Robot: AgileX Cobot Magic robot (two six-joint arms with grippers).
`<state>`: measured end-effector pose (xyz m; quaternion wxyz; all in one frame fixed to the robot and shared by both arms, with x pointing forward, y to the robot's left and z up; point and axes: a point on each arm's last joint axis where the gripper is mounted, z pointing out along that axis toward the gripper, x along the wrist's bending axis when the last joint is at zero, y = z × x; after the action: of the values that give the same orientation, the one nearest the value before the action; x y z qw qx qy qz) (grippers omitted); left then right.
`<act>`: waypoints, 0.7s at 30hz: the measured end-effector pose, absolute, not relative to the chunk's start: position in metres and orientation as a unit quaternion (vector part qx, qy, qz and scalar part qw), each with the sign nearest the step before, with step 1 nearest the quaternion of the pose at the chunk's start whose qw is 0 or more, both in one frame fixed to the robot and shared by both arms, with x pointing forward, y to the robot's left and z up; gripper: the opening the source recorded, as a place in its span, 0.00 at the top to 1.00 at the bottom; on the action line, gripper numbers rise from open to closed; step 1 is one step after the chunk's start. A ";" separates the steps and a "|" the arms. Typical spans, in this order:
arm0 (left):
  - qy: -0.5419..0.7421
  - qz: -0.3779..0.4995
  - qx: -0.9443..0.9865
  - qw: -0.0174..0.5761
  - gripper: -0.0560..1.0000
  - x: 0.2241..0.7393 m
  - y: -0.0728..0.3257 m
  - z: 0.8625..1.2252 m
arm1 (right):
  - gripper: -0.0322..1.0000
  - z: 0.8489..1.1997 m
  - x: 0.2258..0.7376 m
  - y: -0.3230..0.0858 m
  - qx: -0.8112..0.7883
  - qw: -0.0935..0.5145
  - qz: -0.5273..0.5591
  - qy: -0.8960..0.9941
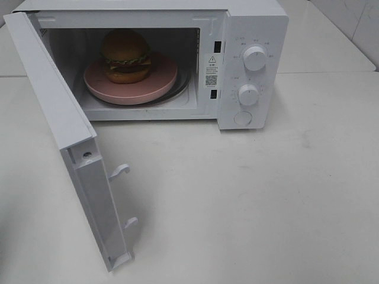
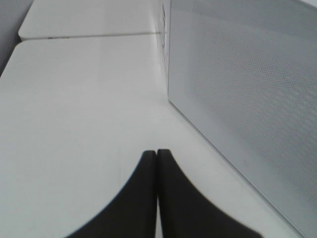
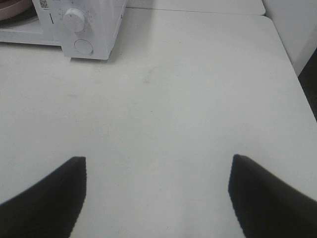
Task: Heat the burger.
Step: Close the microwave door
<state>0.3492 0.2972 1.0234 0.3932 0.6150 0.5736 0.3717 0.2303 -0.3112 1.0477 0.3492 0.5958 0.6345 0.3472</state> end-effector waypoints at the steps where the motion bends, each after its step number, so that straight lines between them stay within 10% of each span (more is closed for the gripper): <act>1: 0.573 0.378 0.608 0.398 0.95 0.350 0.298 1.021 | 0.23 1.048 0.230 -0.311 0.596 0.349 0.347 0.634; 21: 0.597 0.448 0.555 0.366 0.95 0.399 0.316 0.998 | 0.23 1.048 0.230 -0.311 0.596 0.349 0.347 0.634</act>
<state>0.3990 0.3158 0.9984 0.3665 0.5546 0.5975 0.4484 0.2303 -0.3112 1.0477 0.3492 0.5958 0.6345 0.3472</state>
